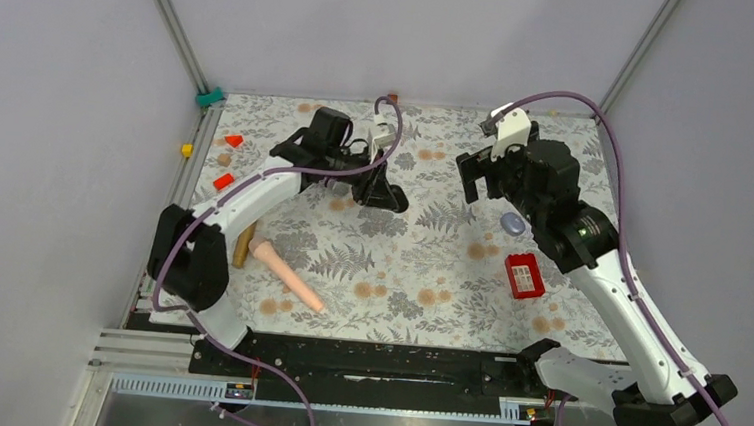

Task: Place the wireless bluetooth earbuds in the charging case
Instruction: Place the charging case at the center of the board.

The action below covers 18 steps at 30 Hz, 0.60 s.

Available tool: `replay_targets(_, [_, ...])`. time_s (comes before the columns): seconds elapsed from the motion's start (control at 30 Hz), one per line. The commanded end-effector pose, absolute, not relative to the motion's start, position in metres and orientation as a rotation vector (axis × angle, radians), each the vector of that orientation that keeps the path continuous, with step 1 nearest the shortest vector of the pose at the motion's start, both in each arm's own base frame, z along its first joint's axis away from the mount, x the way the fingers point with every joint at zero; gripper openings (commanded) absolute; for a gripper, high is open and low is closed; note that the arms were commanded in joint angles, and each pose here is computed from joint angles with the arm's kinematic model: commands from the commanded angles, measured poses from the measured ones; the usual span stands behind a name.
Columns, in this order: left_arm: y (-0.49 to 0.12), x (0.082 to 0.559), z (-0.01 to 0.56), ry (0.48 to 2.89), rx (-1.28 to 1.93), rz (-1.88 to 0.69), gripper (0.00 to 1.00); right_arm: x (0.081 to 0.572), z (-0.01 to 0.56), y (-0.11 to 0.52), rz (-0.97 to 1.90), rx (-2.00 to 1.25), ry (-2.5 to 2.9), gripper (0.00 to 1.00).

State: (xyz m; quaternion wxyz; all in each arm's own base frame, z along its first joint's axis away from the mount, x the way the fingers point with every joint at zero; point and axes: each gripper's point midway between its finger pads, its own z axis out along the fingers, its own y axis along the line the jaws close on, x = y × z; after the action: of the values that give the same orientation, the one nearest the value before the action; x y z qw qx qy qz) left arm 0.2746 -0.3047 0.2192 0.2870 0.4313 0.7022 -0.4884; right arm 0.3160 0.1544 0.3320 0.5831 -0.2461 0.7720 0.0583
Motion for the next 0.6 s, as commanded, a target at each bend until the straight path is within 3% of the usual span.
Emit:
replay_targets(0.0, [-0.318, 0.316, 0.209, 1.982, 1.043, -1.229, 0.14, 0.305, 0.344, 0.127, 0.018, -0.565, 1.764, 0.99])
replay_targets(0.13, [-0.33, 0.337, 0.182, 2.108, 0.913, -1.265, 0.14, 0.3, 0.329, 0.127, 0.045, -0.548, 1.738, 0.99])
replay_targets(0.57, [-0.336, 0.4, 0.086, 2.429, 0.589, -1.046, 0.15, 0.306, 0.308, 0.137, 0.075, -0.566, 1.751, 0.99])
